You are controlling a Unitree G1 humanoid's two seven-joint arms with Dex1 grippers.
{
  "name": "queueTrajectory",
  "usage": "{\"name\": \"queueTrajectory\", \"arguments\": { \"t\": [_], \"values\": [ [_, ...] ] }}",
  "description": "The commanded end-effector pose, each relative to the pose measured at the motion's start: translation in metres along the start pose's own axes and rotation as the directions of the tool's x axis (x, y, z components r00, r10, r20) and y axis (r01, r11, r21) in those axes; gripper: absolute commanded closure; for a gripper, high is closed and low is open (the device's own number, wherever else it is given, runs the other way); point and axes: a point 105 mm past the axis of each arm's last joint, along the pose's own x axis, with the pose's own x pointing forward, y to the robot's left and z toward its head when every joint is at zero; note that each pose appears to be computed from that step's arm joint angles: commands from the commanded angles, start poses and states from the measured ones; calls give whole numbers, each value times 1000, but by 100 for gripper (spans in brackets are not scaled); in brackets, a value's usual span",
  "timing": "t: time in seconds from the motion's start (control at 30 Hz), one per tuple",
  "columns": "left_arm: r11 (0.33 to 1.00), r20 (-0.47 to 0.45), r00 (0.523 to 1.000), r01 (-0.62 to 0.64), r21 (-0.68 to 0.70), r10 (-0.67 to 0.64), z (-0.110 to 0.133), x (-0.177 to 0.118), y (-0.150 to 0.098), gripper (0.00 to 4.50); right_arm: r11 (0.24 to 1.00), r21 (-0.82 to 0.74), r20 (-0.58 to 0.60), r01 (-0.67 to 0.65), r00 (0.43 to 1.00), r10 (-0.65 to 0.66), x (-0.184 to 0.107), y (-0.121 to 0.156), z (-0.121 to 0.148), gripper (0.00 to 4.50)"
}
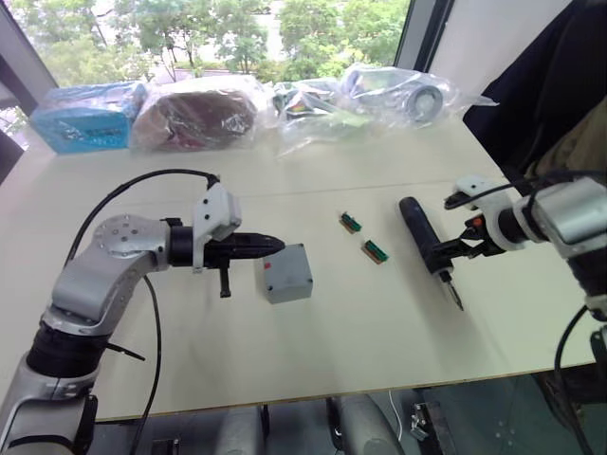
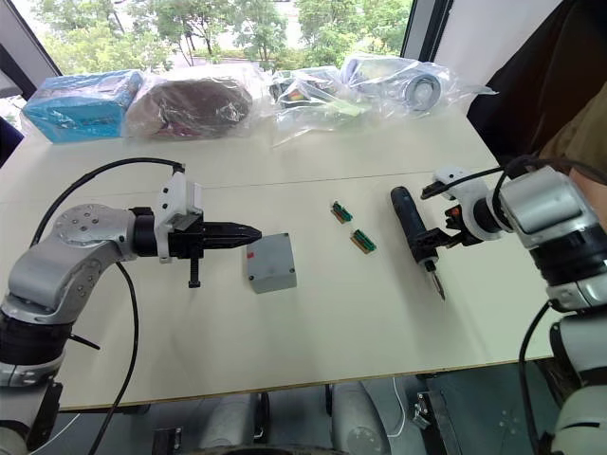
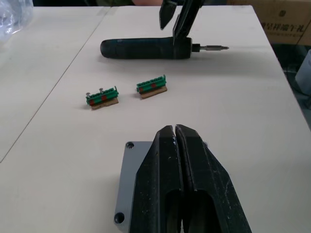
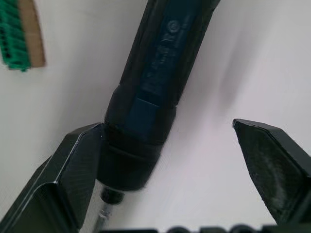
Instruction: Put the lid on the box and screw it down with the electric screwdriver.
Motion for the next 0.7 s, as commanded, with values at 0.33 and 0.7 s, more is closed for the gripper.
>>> {"name": "queueTrajectory", "arguments": {
  "t": [0.33, 0.7],
  "values": [
    [998, 16, 999, -45, 40, 44, 5, -4, -2, 450, 1000, 24, -131, -3, 991, 6, 28, 4, 9, 135],
    [996, -16, 996, -83, 36, 84, -1, -10, 3, 450, 985, -151, 73, 79, 995, -69, 3, 17, 63, 261]
  ]
}}
